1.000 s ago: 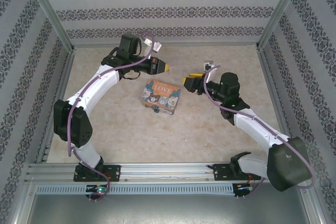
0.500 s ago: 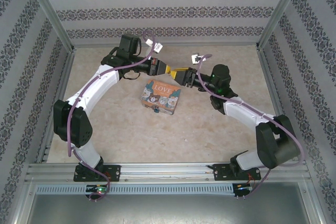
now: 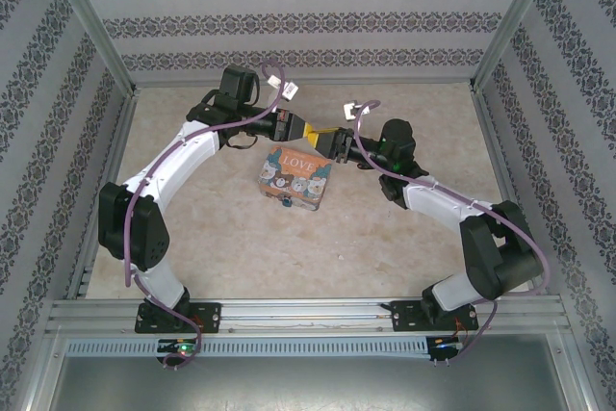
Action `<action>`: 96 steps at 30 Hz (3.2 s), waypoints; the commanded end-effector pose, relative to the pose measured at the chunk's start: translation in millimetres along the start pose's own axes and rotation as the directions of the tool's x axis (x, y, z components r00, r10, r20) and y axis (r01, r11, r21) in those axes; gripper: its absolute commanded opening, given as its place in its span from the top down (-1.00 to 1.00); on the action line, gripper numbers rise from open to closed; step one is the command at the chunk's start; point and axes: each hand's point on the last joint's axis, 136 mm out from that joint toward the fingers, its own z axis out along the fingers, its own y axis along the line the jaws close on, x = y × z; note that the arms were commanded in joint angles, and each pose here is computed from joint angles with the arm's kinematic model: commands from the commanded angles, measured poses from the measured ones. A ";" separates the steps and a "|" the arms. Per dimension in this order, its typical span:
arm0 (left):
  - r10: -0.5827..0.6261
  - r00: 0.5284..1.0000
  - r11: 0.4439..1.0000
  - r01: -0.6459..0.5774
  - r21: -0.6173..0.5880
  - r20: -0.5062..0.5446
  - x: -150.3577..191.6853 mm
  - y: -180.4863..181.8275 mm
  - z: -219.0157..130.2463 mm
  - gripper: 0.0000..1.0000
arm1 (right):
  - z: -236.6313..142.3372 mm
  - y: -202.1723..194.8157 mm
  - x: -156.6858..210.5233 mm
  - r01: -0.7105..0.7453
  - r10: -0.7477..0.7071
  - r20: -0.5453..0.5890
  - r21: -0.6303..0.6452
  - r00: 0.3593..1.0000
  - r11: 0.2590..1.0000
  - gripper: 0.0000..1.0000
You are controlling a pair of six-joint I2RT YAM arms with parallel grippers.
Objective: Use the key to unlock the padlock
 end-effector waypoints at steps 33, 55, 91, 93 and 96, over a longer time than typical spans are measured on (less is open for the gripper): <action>0.056 0.997 0.997 -0.058 0.044 0.049 -8.3 -20.0 -10.3 1.00 | 4.0 6.3 -3.2 0.031 -0.032 -0.005 -0.061 0.999 0.998 0.34; 0.072 0.988 0.997 -0.074 0.009 0.137 -22.7 -21.0 -23.1 0.47 | -0.7 -8.1 4.0 0.027 -0.027 0.000 0.008 1.000 1.000 1.00; -0.191 0.954 0.917 0.257 -0.305 0.231 147.2 79.0 -19.4 -0.55 | -1.1 -111.2 93.5 -0.079 0.140 -0.181 0.310 0.973 0.947 1.00; -0.221 0.946 0.918 0.284 -0.278 0.237 148.0 85.3 -10.9 -0.53 | -0.9 -115.5 96.8 -0.083 0.148 -0.184 0.321 0.972 0.943 1.00; -0.240 0.942 0.917 0.299 -0.265 0.235 148.8 94.3 -1.5 -0.51 | -0.8 -123.2 100.8 -0.090 0.160 -0.183 0.342 0.970 0.935 1.00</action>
